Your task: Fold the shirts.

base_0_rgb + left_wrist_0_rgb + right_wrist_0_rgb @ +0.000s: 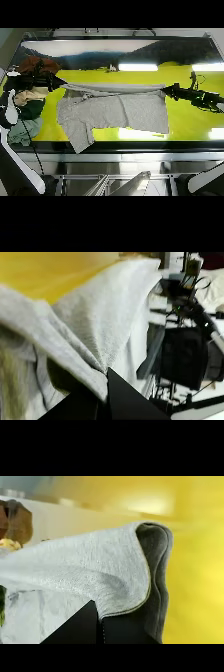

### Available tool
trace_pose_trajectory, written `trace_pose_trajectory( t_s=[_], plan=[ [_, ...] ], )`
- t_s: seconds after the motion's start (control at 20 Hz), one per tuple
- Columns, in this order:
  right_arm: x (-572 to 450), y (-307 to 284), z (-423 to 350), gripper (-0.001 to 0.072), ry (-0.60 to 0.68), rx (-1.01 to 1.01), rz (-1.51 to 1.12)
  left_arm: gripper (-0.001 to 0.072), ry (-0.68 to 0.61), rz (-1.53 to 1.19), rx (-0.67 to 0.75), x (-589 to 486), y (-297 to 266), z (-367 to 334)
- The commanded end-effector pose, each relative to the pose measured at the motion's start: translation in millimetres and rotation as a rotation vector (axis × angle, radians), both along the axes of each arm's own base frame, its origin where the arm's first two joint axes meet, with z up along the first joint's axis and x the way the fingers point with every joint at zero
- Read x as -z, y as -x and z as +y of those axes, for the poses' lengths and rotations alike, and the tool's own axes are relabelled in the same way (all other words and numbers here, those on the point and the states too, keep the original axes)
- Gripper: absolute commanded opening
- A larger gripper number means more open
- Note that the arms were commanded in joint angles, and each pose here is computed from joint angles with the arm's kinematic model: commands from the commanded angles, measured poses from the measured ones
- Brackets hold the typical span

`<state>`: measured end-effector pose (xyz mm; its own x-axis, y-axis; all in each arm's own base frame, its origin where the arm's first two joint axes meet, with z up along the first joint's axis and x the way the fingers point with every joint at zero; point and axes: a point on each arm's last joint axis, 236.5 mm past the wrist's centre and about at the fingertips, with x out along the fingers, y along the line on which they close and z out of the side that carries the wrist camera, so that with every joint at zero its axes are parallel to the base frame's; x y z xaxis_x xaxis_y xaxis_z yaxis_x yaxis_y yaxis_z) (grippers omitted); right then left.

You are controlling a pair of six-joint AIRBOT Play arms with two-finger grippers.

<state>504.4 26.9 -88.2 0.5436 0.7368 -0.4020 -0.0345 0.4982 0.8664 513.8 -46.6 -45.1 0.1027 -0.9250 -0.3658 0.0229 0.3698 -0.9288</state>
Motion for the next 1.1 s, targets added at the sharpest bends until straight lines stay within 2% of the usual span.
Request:
trace_pose_trajectory(
  t_s=[0.0, 0.05, 0.15, 0.2, 0.25, 0.35, 0.6, 0.65, 0.75, 0.95, 1.05],
  plan=[
    [14.2, 9.0, -1.3, 0.0012, 0.051, -0.031, 0.040, 0.0012, -0.101, 0.141, 0.080, 22.5, 28.7, 4.5],
    [14.1, 9.0, -1.1, 0.0012, 0.050, -0.032, 0.040, 0.0026, -0.132, 0.167, 0.083, 29.1, 32.0, 7.1],
    [14.1, 9.1, -0.7, 0.0014, 0.050, -0.032, 0.040, 0.0198, -0.149, 0.187, 0.074, 32.3, 31.2, 5.9],
    [14.1, 9.1, -0.7, 0.0049, 0.050, -0.032, 0.040, 0.0198, -0.152, 0.193, 0.058, 33.4, 28.6, 6.4],
    [14.1, 9.1, -0.9, 0.0182, 0.048, -0.031, 0.043, 0.0198, -0.154, 0.201, 0.045, 34.0, 26.8, 6.7],
    [12.7, 10.3, -4.9, 0.0189, 0.037, -0.016, 0.068, 0.0248, -0.150, 0.245, 0.030, 32.7, 28.8, 7.9],
    [8.9, 41.2, -60.4, 0.0192, 0.197, 0.009, 0.201, 0.0247, -0.208, 0.340, 0.013, 18.7, 47.8, 37.2],
    [3.8, 47.1, -73.2, 0.0270, 0.230, 0.023, 0.217, 0.0246, -0.232, 0.343, -0.008, 12.2, 48.8, 46.6],
    [-14.4, 61.5, -87.5, 0.0296, 0.250, 0.019, 0.232, 0.0246, -0.306, 0.323, -0.039, -8.0, 53.5, 65.9],
    [-18.9, 142.3, -89.2, 0.0304, 0.338, -0.121, 0.439, 0.0246, -0.412, 0.203, -0.034, -55.3, 72.8, 68.3],
    [-6.9, 171.1, -67.6, 0.0432, 0.329, -0.123, 0.480, 0.0246, -0.419, 0.156, -0.035, -62.2, 89.1, 56.8]
  ],
)
